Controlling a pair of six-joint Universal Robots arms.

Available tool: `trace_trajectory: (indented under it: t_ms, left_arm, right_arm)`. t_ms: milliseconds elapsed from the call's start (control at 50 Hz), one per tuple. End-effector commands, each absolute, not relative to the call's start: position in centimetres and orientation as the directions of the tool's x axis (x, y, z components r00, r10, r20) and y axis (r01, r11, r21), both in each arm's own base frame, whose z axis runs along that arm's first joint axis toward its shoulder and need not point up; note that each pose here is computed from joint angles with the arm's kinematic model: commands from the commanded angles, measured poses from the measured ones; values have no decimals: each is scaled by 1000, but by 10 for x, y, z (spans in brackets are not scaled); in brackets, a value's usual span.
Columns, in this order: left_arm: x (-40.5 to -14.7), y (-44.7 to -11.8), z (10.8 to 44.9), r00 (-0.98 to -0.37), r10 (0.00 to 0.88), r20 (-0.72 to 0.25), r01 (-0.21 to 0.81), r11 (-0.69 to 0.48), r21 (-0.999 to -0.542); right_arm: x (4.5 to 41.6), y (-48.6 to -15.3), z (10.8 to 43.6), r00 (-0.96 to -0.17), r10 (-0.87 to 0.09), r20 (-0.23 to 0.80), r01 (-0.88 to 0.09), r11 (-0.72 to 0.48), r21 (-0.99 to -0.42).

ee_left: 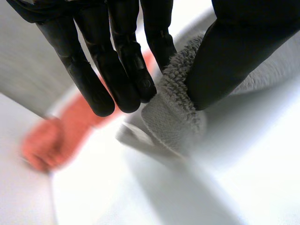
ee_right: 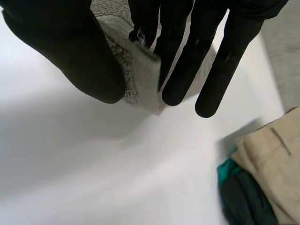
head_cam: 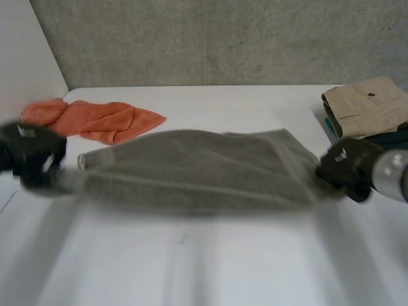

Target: Fold the laundry.

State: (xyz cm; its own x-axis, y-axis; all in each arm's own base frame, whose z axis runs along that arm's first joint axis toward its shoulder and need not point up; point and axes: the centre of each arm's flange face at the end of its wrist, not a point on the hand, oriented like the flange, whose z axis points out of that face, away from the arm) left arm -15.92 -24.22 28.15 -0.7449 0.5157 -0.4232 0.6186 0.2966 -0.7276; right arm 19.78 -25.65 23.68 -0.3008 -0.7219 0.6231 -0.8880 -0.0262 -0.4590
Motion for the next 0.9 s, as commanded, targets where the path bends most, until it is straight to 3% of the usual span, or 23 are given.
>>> trace_trajectory:
  t_ms: [20,200,320,400,420,480,500,560,580,640,660,740,780,900]
  left_arm:
    - [-159,-219,252,-588,708,-392,757,310,-575]
    - [-163,-277,230,-613,650,-450,753,306,-583]
    - [-180,-330,236,-633,582,-511,732,233,-641]
    - [-190,-372,268,-677,465,-570,686,119,-717]
    - [-194,-385,289,-709,403,-578,649,55,-759]
    - [-198,-399,332,-774,296,-559,564,-77,-822]
    - [-200,-404,365,-822,227,-522,488,-192,-851]
    - [-198,-406,408,-887,146,-439,367,-355,-860]
    - [-196,-403,434,-920,112,-376,289,-457,-841]
    - [-193,-401,462,-956,89,-280,176,-590,-788]
    - [-188,-403,474,-973,79,-217,113,-655,-747]
    - [-179,-408,483,-992,51,-116,41,-739,-673]
    - [-174,-413,476,-994,31,-105,49,-729,-683]
    - [-169,-431,431,-993,54,-101,48,-604,-795]
  right_arm:
    - [185,-255,234,-290,-706,646,-904,-19,-427]
    - [198,-306,215,-378,-653,657,-876,22,-482]
    - [218,-348,218,-481,-550,683,-831,37,-555]
    - [239,-386,248,-578,-385,720,-760,-67,-646]
    - [246,-400,270,-631,-289,720,-718,-135,-683]
    - [255,-413,317,-727,-134,674,-626,-276,-730]
    - [259,-418,348,-792,-49,609,-550,-376,-746]
    - [261,-420,387,-875,29,483,-424,-527,-736]
    - [262,-417,410,-916,55,398,-343,-623,-703]
    - [261,-412,434,-954,67,291,-247,-727,-641]
    - [261,-408,443,-967,71,245,-209,-772,-601]
    - [258,-403,450,-971,99,218,-205,-813,-546]
    - [257,-404,446,-969,102,226,-213,-805,-554]
    - [258,-416,413,-957,68,282,-240,-732,-638]
